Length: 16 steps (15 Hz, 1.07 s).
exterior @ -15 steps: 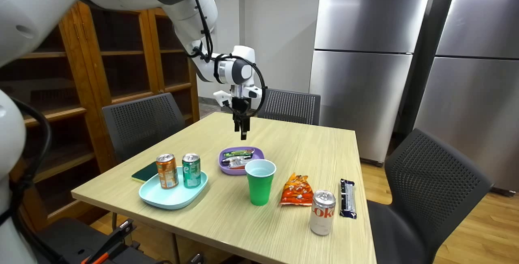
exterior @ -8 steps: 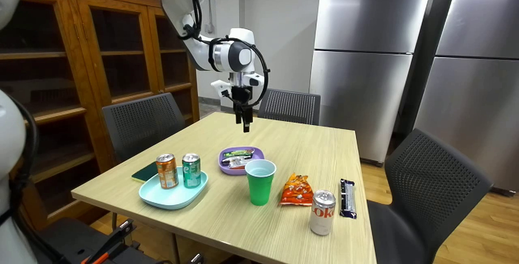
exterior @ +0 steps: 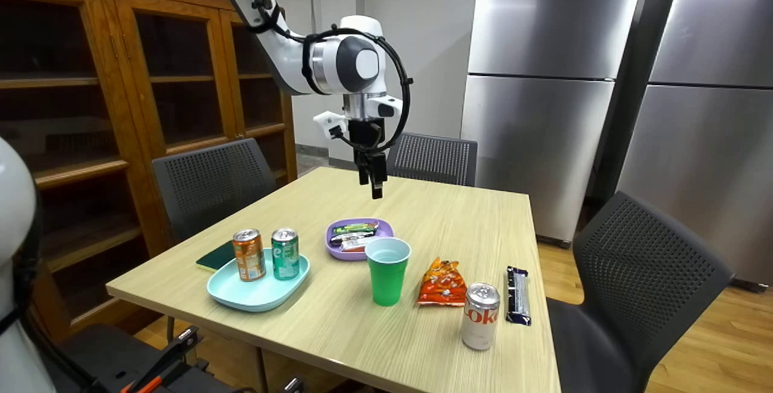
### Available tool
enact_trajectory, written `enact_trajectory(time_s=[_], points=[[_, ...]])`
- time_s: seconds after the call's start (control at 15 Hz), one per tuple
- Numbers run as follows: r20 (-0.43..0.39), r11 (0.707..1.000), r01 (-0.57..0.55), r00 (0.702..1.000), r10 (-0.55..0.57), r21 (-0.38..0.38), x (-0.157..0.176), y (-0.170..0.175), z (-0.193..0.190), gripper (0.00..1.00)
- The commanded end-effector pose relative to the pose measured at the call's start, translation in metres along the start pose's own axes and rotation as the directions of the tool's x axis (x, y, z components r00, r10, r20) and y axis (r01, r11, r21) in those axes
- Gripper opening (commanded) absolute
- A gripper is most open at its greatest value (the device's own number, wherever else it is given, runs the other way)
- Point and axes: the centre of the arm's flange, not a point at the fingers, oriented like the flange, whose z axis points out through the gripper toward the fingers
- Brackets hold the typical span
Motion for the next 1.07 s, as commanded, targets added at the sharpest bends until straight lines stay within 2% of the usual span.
enact_trajectory(time_s=[0.0,0.2,0.27,0.47,1.0], points=[[-0.031,0.999,-0.049,0.998,0.049,-0.004,-0.019,0.054,-0.020,1.00],[-0.056,0.996,-0.089,0.995,0.088,-0.017,-0.022,0.081,-0.020,1.00],[-0.024,0.998,-0.060,0.998,0.059,-0.022,-0.004,0.060,-0.010,1.00],[-0.031,0.997,-0.072,0.997,0.072,-0.023,-0.009,0.074,-0.011,1.00],[-0.017,0.998,-0.066,0.998,0.066,-0.007,-0.010,0.076,-0.014,1.00]])
